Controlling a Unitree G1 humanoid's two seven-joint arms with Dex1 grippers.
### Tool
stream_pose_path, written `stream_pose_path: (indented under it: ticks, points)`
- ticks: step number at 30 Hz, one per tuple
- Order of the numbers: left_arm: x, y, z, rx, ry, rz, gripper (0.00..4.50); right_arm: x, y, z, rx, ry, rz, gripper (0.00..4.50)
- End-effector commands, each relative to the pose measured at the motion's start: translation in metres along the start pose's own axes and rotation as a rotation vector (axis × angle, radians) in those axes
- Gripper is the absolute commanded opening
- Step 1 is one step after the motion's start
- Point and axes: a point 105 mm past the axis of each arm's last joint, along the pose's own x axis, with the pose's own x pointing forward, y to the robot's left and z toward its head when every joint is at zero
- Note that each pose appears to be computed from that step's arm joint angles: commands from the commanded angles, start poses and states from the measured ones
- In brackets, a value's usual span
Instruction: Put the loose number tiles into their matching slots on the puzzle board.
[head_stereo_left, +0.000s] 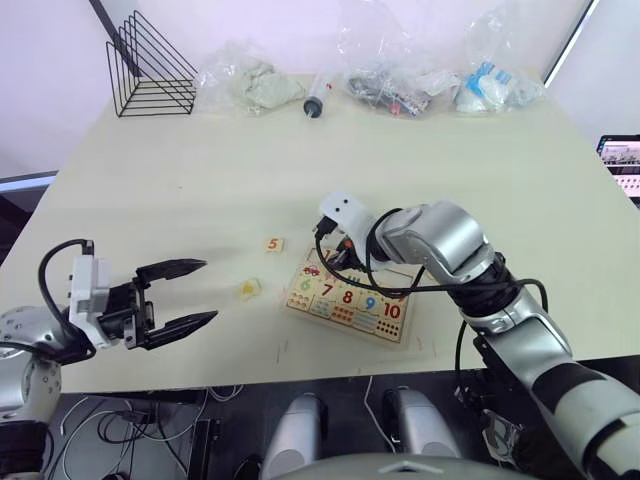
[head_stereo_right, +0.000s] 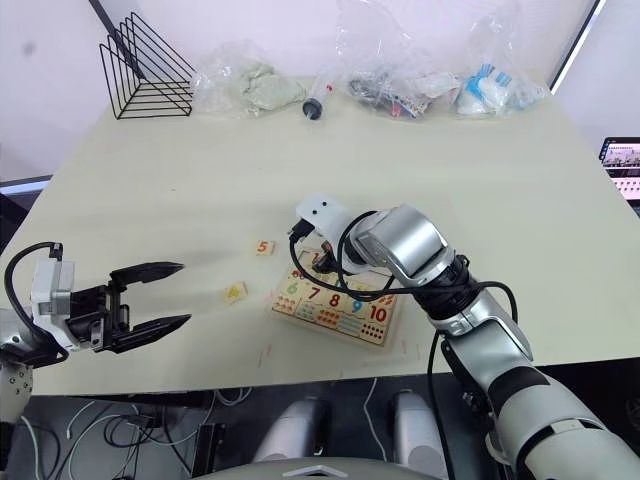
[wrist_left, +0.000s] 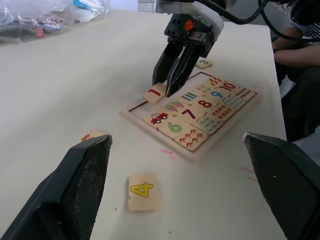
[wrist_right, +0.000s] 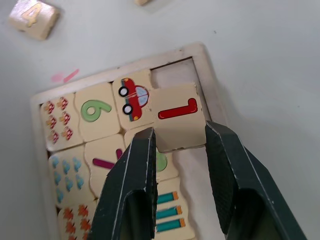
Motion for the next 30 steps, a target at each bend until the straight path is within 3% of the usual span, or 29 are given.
stream_pose_path:
  ticks: [1,30]
  points:
    - [-0.003,0.001,0.010,0.042,-0.015,0.022,4.50,0.001,0.004,0.017,-0.047,-0.045,-0.012,0.83]
    - [-0.005,-0.003,0.004,0.035,-0.026,0.051,4.50,0.012,-0.004,0.022,-0.117,0.002,-0.033,0.83]
